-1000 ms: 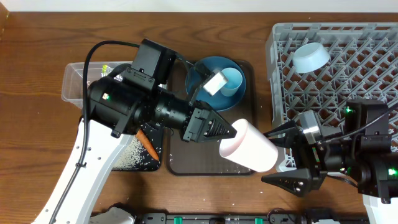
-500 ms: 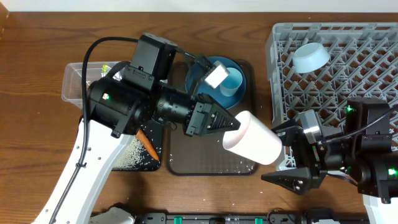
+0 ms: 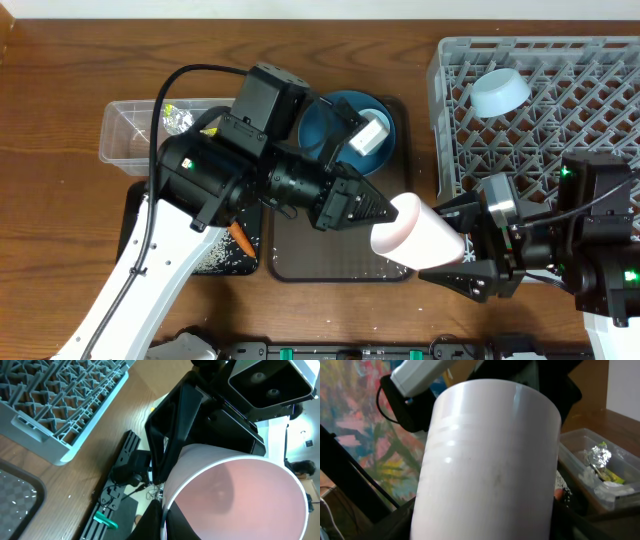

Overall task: Sort waste into correct bins and load items into the dishwasher rack
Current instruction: 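Carry the pink cup right toward the open right gripper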

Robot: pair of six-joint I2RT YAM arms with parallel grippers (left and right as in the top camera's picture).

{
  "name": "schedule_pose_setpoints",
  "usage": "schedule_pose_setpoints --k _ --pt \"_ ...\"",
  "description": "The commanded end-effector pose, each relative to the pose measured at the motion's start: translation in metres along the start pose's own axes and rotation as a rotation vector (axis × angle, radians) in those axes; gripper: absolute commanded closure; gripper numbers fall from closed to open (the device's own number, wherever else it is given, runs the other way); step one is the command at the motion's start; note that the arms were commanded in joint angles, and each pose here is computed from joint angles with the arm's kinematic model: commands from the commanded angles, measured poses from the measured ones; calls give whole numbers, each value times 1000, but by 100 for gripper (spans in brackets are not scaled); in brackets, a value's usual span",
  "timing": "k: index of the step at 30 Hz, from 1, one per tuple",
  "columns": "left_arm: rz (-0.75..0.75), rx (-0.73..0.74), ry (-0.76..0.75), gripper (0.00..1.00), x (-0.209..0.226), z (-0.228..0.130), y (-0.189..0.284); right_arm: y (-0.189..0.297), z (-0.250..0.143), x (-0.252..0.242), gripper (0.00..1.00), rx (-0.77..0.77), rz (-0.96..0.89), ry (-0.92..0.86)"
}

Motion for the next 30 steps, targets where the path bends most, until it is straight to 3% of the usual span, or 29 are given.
schedule_pose_setpoints --k 1,7,14,30 --pt "16 -4 -3 94 0 1 0 -1 4 9 37 -10 37 29" --pt "17 1 8 94 0 -1 0 -1 5 3 33 3 -3 54" --pt "152 54 80 94 16 -14 2 0 10 1 41 -2 -7 79" --pt "213 68 88 89 23 -17 3 0 31 -1 47 -18 -7 40"
Point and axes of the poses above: each gripper's point midway between its finger pads, its own y axis back along the fingers, its own x axis along the line the jaws close on, z = x × y, the point moved 5 cm from there along y, back along the fingers, and after that the axes turned 12 degrees about -y, right-handed, at the moved point
